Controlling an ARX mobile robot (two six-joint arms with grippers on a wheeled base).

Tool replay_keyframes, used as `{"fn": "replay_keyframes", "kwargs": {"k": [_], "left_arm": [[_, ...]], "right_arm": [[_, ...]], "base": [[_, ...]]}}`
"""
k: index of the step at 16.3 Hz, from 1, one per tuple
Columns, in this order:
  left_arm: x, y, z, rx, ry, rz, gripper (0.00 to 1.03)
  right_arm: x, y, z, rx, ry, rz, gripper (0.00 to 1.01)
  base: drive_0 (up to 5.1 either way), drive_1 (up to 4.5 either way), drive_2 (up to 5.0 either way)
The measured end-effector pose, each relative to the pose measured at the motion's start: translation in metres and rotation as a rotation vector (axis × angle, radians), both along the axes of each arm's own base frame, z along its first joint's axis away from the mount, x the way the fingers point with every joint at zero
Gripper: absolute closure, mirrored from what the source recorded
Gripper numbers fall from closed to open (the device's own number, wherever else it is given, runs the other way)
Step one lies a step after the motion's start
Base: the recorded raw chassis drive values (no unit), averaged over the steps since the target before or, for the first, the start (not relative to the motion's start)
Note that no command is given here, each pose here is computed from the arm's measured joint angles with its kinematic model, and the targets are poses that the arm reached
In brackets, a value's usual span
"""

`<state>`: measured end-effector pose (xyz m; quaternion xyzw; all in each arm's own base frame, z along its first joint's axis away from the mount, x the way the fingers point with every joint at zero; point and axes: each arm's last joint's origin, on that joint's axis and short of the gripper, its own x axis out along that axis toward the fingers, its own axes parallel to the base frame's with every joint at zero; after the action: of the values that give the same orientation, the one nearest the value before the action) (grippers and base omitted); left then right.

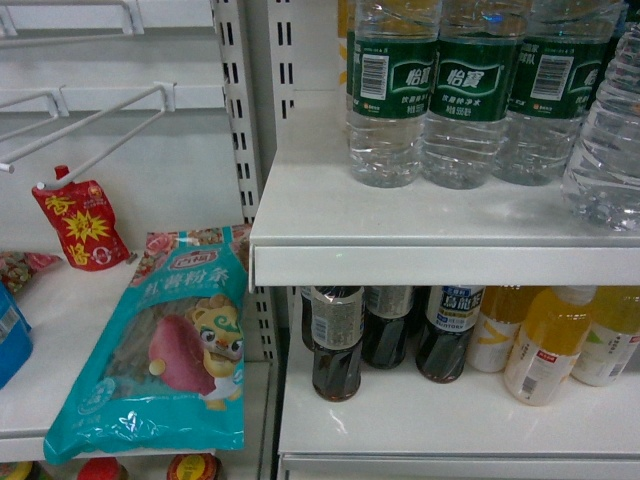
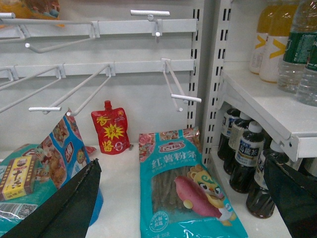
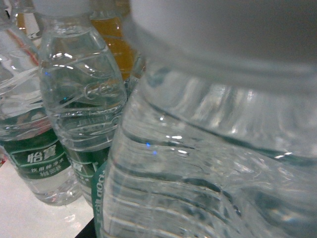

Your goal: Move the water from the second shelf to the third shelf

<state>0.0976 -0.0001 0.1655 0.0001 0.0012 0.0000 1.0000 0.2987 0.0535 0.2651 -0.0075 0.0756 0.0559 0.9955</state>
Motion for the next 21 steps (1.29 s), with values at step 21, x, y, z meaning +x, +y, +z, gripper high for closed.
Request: {"fn": "replay_keyframes", "kwargs": {"k": [21], "left_arm": [[0.000, 0.000, 0.000, 0.000, 0.000, 0.000, 0.05]], "right_arm": [[0.046, 0.008, -0.004, 0.058, 0.041, -0.074, 0.25]], "base": [[0.0, 0.00, 0.0]]}}
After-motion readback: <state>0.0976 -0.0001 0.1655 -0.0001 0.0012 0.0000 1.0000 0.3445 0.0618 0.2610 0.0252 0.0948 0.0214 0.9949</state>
